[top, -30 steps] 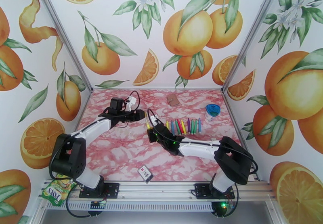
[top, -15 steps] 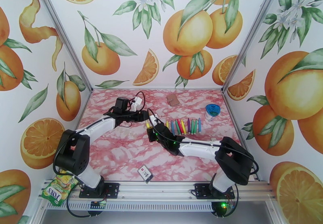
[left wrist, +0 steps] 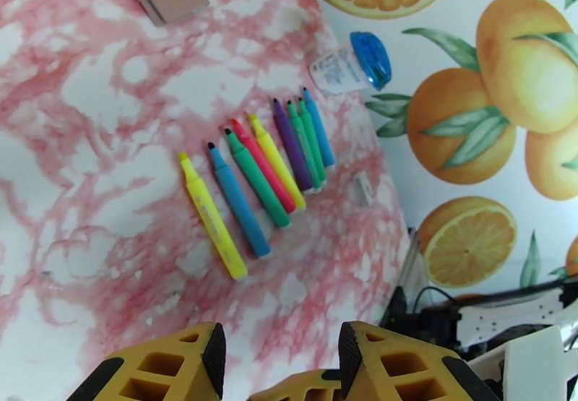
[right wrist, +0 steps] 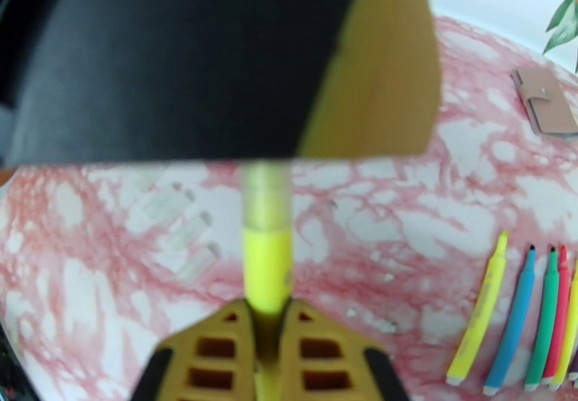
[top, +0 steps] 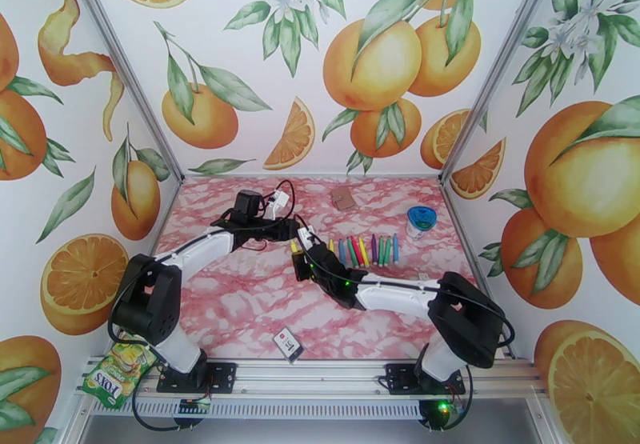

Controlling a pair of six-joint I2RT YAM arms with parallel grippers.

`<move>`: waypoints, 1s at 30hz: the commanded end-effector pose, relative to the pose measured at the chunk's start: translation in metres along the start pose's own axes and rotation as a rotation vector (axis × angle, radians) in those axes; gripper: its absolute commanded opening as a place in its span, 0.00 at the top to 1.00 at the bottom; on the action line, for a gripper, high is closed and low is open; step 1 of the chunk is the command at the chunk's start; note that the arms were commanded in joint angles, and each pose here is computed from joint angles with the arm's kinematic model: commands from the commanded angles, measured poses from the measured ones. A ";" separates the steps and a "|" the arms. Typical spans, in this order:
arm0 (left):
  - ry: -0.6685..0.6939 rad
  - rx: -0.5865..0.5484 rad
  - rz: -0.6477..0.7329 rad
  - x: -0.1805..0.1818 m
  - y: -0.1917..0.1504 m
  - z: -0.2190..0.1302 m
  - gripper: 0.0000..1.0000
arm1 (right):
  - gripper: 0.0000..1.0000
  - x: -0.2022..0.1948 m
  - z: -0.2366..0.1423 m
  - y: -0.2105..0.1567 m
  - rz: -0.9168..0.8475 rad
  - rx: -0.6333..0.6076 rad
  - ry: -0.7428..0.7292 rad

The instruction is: Open the pen caps

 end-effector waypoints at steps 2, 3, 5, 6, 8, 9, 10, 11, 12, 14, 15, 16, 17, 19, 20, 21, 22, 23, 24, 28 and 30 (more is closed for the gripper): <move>-0.023 0.003 0.038 -0.006 0.008 0.002 0.57 | 0.91 -0.003 -0.008 0.014 0.008 -0.073 -0.005; -0.022 0.004 0.037 -0.005 0.007 0.002 0.57 | 0.91 -0.004 -0.009 0.015 0.008 -0.075 -0.006; -0.021 0.007 0.034 -0.005 0.007 0.003 0.61 | 0.91 -0.005 -0.009 0.017 0.009 -0.077 -0.007; -0.023 0.010 0.033 -0.005 0.007 0.004 0.63 | 0.91 -0.005 -0.009 0.017 0.009 -0.077 -0.007; -0.025 0.013 0.035 -0.005 0.007 0.005 0.66 | 0.91 -0.006 -0.009 0.017 0.010 -0.076 -0.006; -0.026 0.014 0.034 -0.005 0.007 0.006 0.68 | 0.91 -0.006 -0.008 0.017 0.009 -0.076 -0.007; -0.027 0.015 0.034 -0.005 0.007 0.006 0.68 | 0.91 -0.006 -0.008 0.017 0.008 -0.075 -0.006; -0.027 0.015 0.034 -0.006 0.008 0.006 0.68 | 0.91 -0.006 -0.008 0.017 0.008 -0.074 -0.007; -0.029 0.016 0.035 -0.006 0.008 0.007 0.70 | 0.91 -0.005 -0.008 0.017 0.009 -0.074 -0.004; -0.027 0.016 0.035 -0.006 0.009 0.007 0.73 | 0.91 -0.006 -0.007 0.017 0.008 -0.071 -0.005; -0.028 0.014 0.037 -0.006 0.010 0.007 0.75 | 0.91 -0.006 -0.007 0.016 0.007 -0.068 -0.007; -0.025 0.013 0.036 -0.006 0.011 0.007 0.78 | 0.91 -0.007 -0.006 0.015 0.009 -0.066 -0.008; -0.025 0.016 0.035 -0.005 0.011 0.008 0.80 | 0.91 -0.007 -0.006 0.015 0.009 -0.065 -0.007; -0.024 0.019 0.032 -0.005 0.011 0.009 0.82 | 0.91 -0.006 -0.005 0.014 0.011 -0.061 -0.005; -0.023 0.018 0.032 -0.004 0.011 0.009 0.82 | 0.91 -0.006 -0.005 0.014 0.011 -0.060 -0.003; -0.023 0.018 0.033 -0.004 0.011 0.009 0.82 | 0.91 -0.006 -0.004 0.013 0.010 -0.058 -0.004; -0.023 0.018 0.033 -0.004 0.012 0.009 0.84 | 0.91 -0.007 -0.004 0.013 0.010 -0.057 -0.004; -0.023 0.019 0.035 -0.005 0.012 0.009 0.85 | 0.90 -0.007 -0.004 0.013 0.010 -0.057 -0.004; -0.024 0.018 0.036 -0.005 0.012 0.009 0.86 | 0.89 -0.007 -0.004 0.013 0.010 -0.056 -0.006; -0.025 0.017 0.037 -0.005 0.013 0.009 0.90 | 0.76 -0.007 -0.003 0.013 0.008 -0.051 -0.011; -0.028 0.016 0.039 -0.006 0.013 0.008 0.92 | 0.71 -0.007 -0.001 0.012 0.006 -0.046 -0.014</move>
Point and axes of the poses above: each hand's point on the last joint's axis, 136 mm out from that joint toward the fingers, its own z axis out along the fingers, its own x axis along the line the jaws close on, y = z × x, the point moved 10 cm from there along -z, back along the fingers, and after that the axes turned 8 degrees about z, right-handed, at the moved point
